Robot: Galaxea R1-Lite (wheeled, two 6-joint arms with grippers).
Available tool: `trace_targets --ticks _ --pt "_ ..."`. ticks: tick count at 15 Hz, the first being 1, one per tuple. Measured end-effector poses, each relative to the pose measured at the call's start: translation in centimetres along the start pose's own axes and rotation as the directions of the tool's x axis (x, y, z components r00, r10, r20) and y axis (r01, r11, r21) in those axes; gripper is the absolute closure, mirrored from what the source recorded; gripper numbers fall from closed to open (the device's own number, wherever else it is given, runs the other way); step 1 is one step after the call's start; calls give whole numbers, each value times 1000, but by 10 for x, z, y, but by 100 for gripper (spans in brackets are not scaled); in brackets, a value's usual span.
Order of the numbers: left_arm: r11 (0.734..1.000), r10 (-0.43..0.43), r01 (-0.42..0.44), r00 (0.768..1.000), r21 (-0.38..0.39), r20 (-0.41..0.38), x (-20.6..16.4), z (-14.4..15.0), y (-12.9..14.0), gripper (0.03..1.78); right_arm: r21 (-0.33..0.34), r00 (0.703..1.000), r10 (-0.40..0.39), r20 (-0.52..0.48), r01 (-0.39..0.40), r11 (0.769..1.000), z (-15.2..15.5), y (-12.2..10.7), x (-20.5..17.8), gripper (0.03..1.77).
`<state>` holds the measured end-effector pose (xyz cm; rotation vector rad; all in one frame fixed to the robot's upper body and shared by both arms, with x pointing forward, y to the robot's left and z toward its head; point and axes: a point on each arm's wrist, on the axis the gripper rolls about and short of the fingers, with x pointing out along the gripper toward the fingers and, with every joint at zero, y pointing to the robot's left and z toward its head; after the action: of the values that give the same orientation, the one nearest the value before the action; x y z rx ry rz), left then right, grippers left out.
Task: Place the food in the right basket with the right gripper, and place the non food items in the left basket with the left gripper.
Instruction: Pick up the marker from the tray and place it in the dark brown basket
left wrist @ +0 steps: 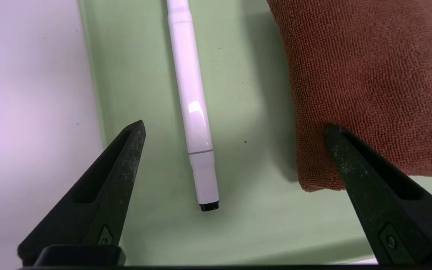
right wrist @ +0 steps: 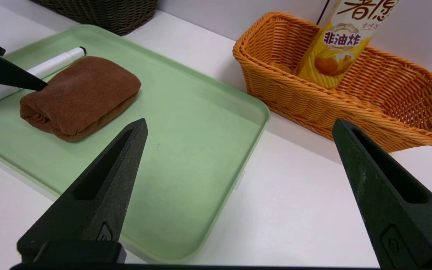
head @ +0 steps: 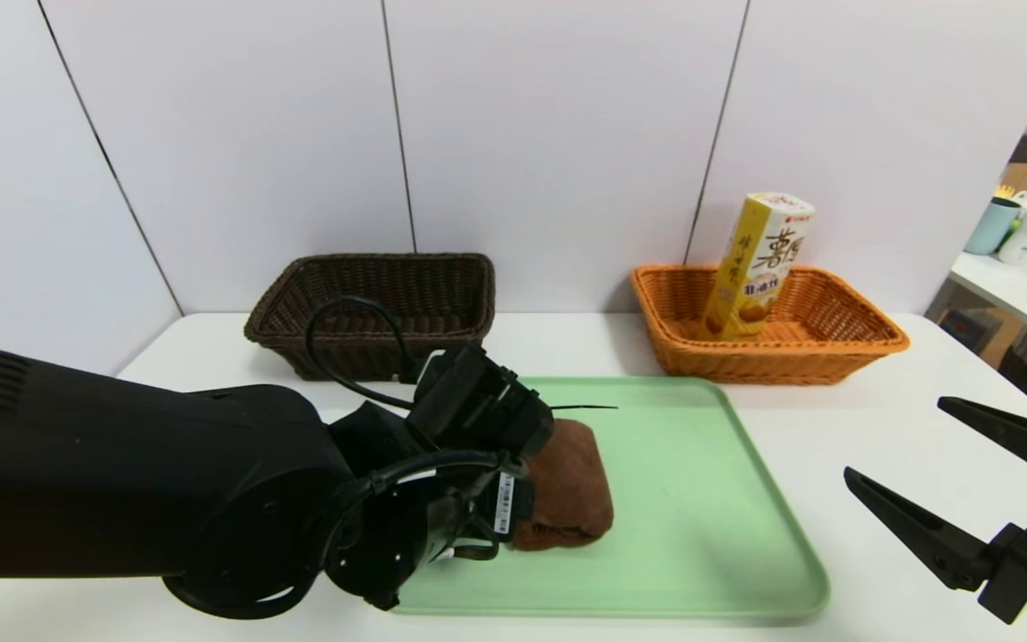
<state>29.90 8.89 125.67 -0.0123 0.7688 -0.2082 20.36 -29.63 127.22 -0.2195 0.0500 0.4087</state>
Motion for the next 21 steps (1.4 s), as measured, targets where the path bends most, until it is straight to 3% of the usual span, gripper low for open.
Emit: trace_targets --ticks 7,21 --pt "998 52 -52 999 -18 -1 11 -3 2 12 -1 1000 0 -2 0 1000 -1 0 -1 11" --pt "998 54 -53 998 -40 14 1 10 8 12 -15 1000 3 -1 -3 1000 -1 1 -1 11"
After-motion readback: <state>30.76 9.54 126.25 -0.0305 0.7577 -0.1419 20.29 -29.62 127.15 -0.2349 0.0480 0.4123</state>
